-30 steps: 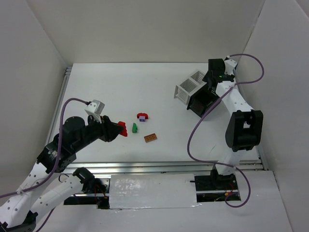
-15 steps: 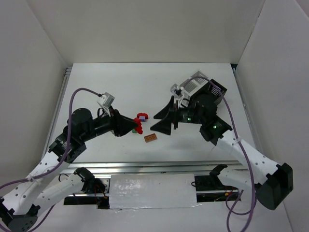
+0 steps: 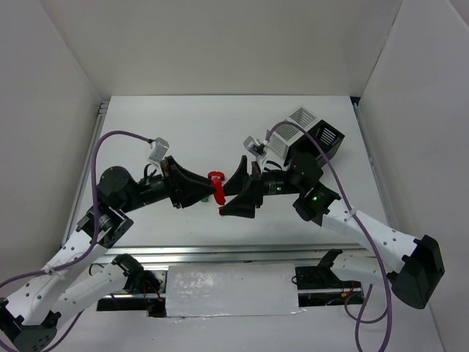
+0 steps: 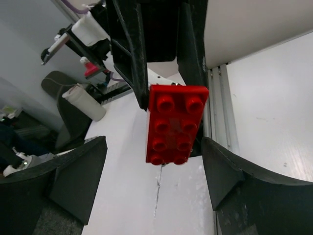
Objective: Sort the legos into containers by color
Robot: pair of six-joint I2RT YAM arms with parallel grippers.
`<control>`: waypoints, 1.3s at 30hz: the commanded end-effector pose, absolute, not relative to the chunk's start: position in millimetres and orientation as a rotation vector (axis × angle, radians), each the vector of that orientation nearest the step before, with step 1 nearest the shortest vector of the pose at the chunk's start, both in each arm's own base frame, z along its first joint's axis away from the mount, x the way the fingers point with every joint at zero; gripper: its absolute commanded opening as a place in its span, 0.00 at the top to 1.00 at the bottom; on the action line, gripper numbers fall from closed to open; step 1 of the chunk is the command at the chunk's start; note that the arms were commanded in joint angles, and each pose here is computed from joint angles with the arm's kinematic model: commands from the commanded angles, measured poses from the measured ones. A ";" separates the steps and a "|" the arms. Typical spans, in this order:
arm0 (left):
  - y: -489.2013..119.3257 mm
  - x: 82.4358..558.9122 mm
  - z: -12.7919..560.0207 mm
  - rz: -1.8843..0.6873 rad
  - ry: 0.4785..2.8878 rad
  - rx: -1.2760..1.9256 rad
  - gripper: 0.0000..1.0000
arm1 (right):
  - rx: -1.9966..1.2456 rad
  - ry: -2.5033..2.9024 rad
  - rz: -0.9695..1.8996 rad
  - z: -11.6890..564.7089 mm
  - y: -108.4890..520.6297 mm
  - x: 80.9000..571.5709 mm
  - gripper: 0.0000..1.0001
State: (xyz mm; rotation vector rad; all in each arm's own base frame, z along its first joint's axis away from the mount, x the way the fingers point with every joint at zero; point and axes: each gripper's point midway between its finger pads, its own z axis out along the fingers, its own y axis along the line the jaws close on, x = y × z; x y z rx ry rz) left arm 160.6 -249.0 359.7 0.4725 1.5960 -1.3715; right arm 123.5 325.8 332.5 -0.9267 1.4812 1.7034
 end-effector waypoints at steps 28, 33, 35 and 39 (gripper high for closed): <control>-92.1 227.9 269.8 -0.227 2.052 -0.112 0.01 | 0.702 2.089 -0.036 183.8 19.1 399.0 1.00; -96.1 225.4 238.2 -0.212 2.115 -0.062 0.01 | 0.694 2.112 -0.048 181.8 14.0 412.5 0.88; -101.2 224.6 237.6 -0.233 2.128 -0.039 0.01 | 0.683 2.120 -0.046 181.8 14.7 414.1 0.83; -106.2 225.3 237.3 -0.254 2.127 -0.008 0.00 | 0.687 2.111 -0.057 185.6 12.2 414.5 0.15</control>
